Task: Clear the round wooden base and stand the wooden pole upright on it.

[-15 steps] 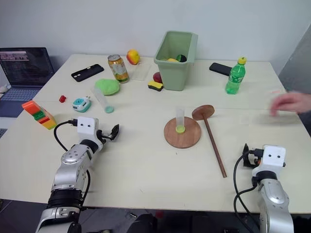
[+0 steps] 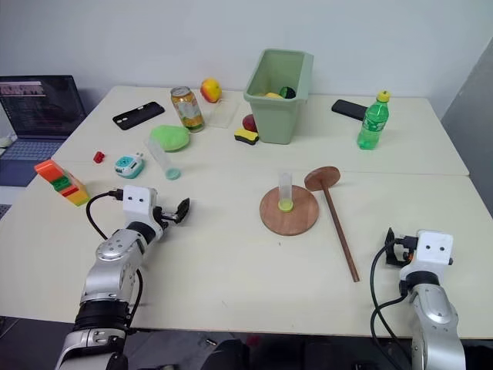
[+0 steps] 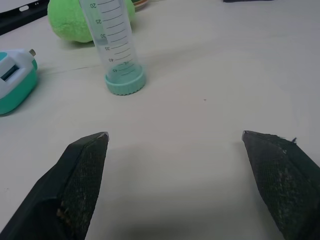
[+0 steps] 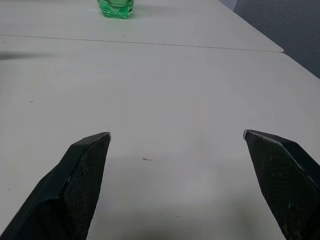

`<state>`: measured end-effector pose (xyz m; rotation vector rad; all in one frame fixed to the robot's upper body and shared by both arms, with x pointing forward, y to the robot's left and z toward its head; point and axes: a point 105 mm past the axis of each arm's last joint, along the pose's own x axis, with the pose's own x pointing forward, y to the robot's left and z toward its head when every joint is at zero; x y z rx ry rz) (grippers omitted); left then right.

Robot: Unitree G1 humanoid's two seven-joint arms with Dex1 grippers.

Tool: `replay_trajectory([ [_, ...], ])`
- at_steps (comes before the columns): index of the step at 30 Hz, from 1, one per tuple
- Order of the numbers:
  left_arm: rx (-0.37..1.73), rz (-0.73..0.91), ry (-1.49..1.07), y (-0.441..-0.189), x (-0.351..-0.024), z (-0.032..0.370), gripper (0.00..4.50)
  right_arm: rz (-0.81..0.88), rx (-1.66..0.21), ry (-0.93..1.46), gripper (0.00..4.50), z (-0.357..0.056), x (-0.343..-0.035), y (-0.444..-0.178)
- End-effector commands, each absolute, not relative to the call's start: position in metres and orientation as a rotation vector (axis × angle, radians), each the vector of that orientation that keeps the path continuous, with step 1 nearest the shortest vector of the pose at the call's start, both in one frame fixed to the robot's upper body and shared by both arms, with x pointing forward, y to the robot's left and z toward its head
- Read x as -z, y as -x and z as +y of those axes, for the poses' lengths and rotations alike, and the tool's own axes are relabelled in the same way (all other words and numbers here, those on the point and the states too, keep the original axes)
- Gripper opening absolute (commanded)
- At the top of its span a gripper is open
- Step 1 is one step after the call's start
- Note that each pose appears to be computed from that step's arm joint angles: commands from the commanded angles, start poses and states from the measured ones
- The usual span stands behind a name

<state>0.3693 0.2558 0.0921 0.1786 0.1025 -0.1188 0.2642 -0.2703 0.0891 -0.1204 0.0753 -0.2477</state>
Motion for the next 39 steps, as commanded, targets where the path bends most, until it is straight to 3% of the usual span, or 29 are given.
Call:
replay_trajectory([
  [1,0.393,0.012,-0.158,-0.361,-0.138,0.233,4.49,-0.002,0.174,0.140,4.50,-0.266,-0.118,-0.264],
  [9,0.944,0.039,-0.270,-0.339,-0.195,0.174,4.49,-0.033,-0.339,0.029,4.50,-0.198,-0.150,-0.255],
  [15,1.223,-0.001,-0.289,-0.335,-0.210,0.115,4.49,-0.066,-0.680,0.040,4.50,-0.139,-0.176,-0.232],
  [23,1.282,-0.097,-0.300,-0.358,-0.201,0.065,4.49,-0.104,-0.724,0.059,4.50,-0.120,-0.191,-0.233],
  [32,1.264,-0.135,-0.302,-0.379,-0.195,0.043,4.49,-0.117,-0.670,0.053,4.50,-0.116,-0.197,-0.228],
  [39,1.307,-0.139,-0.294,-0.380,-0.193,0.036,3.22,-0.121,-0.642,0.044,4.50,-0.116,-0.199,-0.227],
])
